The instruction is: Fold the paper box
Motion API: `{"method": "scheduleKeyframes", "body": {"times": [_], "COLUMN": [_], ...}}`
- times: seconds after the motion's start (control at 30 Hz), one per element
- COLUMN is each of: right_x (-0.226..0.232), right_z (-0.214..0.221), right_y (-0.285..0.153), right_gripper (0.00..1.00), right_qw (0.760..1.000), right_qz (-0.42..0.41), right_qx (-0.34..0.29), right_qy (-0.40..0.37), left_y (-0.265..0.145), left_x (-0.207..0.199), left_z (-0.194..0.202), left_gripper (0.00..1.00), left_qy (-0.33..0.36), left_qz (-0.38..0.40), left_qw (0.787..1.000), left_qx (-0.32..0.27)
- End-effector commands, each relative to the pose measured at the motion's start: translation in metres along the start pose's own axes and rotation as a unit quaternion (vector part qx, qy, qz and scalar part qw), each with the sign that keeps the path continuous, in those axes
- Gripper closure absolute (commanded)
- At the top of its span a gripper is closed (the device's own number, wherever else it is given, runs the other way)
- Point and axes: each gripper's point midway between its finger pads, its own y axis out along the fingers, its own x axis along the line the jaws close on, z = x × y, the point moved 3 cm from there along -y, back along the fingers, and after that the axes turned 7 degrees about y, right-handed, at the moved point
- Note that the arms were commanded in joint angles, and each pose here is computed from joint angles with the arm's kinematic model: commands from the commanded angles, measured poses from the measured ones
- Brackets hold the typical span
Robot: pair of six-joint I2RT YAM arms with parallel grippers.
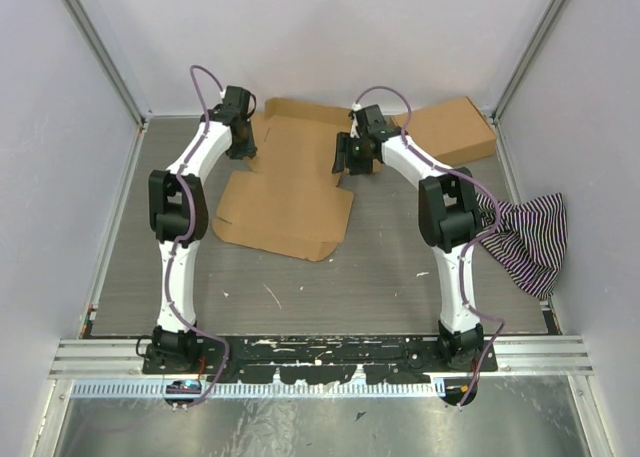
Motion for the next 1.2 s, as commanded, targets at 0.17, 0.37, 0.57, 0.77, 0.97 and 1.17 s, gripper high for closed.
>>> {"method": "scheduleKeyframes", "body": {"times": [0.17,0.37,0.57,0.77,0.97,1.17], "right_x": [-0.001,-0.004,-0.006,-0.002,-0.006,-0.001], "right_z": [-0.019,-0.010,-0.005,0.000,0.034,0.090], "right_y": [-0.006,0.005,0.002,-0.018,-0.053,-0.077], "right_gripper": [0.43,0.74,0.92,0.98,0.98,0.98], "right_qw": [1.000,1.000,1.000,0.998,0.996,0.990], "right_qz": [0.008,0.012,0.018,0.015,0.024,0.009], "right_qx": [-0.018,0.006,0.013,0.019,0.049,0.096], "right_qy": [0.008,0.004,-0.008,-0.052,-0.068,-0.101], "left_y": [0.003,0.007,0.010,-0.015,-0.056,-0.069], "left_x": [0.005,0.007,0.005,0.007,0.018,0.020], "left_z": [-0.006,-0.005,-0.008,-0.010,-0.016,-0.034], "left_gripper": [0.64,0.64,0.64,0.64,0.63,0.62], "left_qy": [-0.005,0.002,0.004,0.007,0.021,0.034], "left_qz": [-0.022,-0.025,-0.025,-0.021,-0.027,-0.029], "left_qw": [1.000,1.000,1.000,1.000,0.999,0.998], "left_qx": [-0.004,-0.002,0.000,0.002,-0.026,-0.050]}}
